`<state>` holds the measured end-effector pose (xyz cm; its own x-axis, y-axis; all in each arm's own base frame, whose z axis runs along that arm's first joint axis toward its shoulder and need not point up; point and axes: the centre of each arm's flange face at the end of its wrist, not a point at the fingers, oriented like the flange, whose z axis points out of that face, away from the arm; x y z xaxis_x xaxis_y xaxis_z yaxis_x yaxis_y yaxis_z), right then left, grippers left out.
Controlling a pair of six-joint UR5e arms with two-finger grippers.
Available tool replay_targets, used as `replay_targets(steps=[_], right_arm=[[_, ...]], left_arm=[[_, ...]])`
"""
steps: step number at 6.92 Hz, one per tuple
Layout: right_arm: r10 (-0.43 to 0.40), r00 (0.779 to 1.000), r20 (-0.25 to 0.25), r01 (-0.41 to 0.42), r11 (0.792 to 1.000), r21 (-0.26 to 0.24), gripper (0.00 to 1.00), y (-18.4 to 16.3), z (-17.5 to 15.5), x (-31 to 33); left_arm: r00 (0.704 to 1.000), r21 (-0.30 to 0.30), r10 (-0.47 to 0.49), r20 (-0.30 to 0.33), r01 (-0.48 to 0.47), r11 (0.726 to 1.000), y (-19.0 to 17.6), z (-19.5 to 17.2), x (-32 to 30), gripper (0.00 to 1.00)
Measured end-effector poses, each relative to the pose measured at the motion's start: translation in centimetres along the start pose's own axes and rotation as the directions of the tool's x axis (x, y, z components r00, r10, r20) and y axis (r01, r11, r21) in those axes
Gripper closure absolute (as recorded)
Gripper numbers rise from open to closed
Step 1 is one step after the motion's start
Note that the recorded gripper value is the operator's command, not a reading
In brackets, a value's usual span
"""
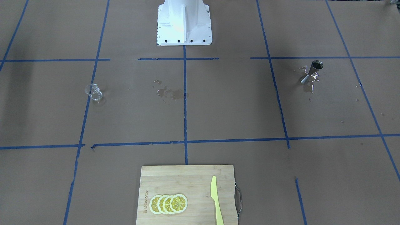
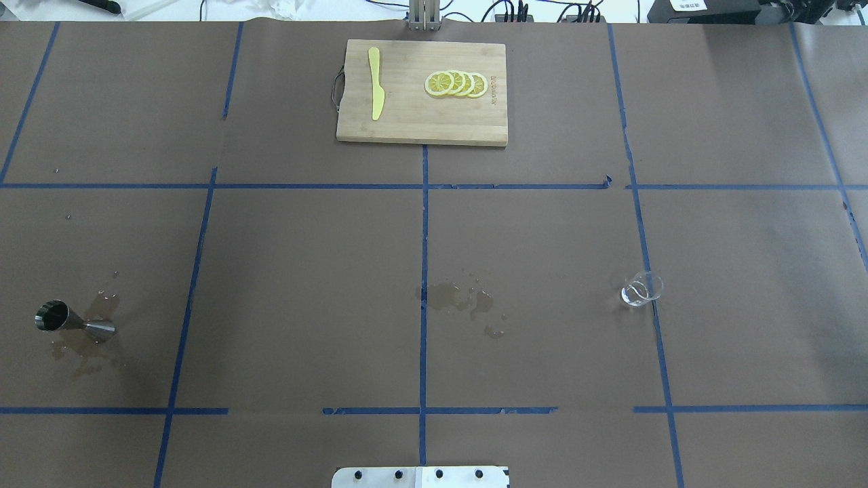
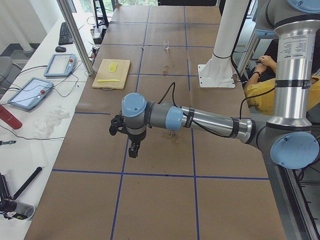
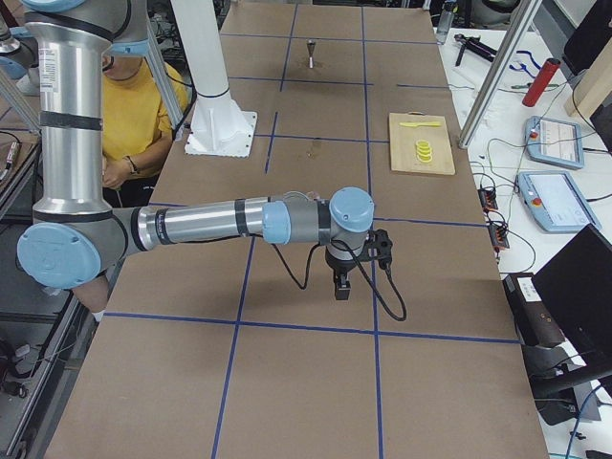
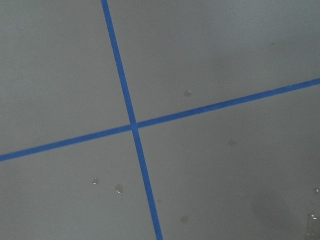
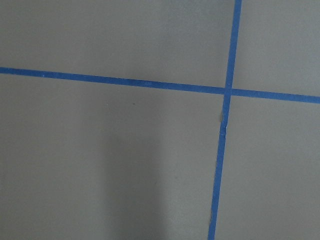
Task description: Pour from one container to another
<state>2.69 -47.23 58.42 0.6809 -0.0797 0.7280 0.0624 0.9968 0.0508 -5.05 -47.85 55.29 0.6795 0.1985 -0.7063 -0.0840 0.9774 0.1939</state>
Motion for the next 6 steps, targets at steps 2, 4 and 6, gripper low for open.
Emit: replay_targets(steps=[2,4,6], right_arm=[[0.013,1.000,-0.021,-0.013,1.000,-0.009,0.00,0.5,-0.1,0.1],[0.008,1.000,-0.023,-0.008,1.000,-0.007,0.00,0.8,-0.2,-0.2],[-0.011,1.000,-0.027,0.011,1.000,0.006,0.00,0.2,-0.8,-1.1]], left_arm=[[1.000,0.026,0.028,0.006,-0.028,0.999,0.8,-0.3,-1.2,0.00],[0.998,0.060,0.065,0.014,-0.065,0.996,1.0,1.8,-3.5,0.00],[0.994,0.105,0.110,0.025,-0.112,0.988,0.7,2.0,-3.7,0.00]])
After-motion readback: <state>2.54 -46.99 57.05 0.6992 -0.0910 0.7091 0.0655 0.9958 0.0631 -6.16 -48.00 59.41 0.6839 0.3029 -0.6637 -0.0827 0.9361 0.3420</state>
